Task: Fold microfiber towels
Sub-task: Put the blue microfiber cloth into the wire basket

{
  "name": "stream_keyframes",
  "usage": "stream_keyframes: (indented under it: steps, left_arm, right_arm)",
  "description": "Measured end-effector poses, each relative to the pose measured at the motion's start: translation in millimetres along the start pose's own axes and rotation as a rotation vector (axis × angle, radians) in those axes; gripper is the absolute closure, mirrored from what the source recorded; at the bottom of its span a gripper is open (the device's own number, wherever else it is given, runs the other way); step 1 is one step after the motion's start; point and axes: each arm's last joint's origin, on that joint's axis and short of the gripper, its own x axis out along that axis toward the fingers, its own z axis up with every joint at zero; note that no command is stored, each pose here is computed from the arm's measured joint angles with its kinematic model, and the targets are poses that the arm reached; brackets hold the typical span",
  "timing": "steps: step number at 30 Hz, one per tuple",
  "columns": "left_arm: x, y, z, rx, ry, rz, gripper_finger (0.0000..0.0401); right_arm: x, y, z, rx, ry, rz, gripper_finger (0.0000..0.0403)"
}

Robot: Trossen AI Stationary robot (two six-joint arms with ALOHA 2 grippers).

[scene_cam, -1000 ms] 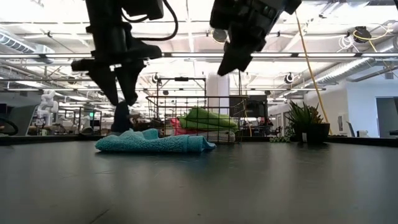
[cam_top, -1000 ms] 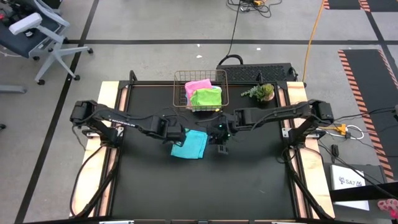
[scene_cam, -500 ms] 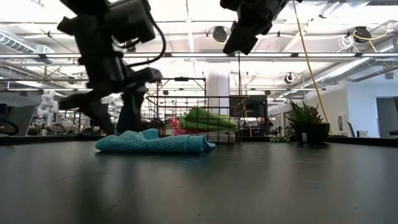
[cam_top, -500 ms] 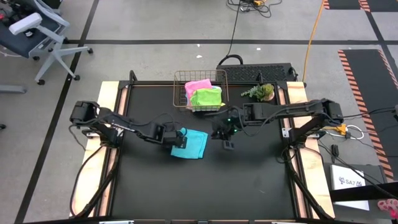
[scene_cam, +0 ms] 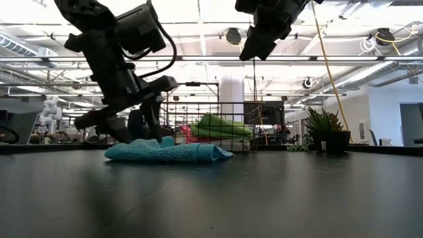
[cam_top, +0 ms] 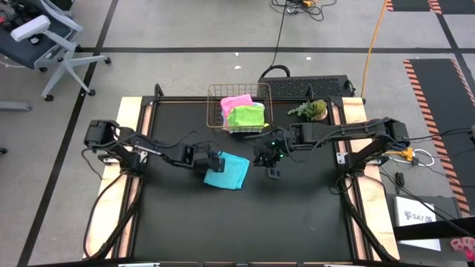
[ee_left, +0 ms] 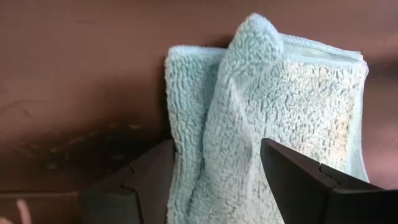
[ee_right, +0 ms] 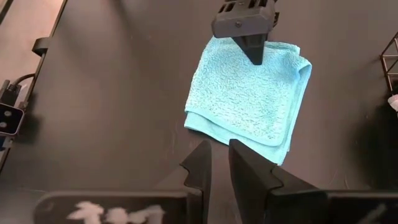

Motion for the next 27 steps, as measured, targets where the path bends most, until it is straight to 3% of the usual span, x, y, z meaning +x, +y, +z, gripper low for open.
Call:
stream_keyframes:
  steps: [17, 20, 25, 27]
  left_arm:
    - [24, 3, 6, 0.061, 0.002, 0.042, 0.0172]
    - [24, 4, 8, 0.058, 0.013, 0.041, 0.0225]
    - [26, 5, 9, 0.134, 0.015, 0.044, 0.0373]
    - [26, 5, 9, 0.15, 0.012, 0.035, 0.0386]
  right_arm:
    - [0, -1, 1, 0.035, -0.011, -0.026, 0.0353]
    - [0, -1, 2, 0.035, -0.017, -0.026, 0.0353]
    - [0, -1, 3, 0.055, -0.03, -0.025, 0.0353]
    - [0, -1, 3, 0.055, -0.029, -0.025, 0.0353]
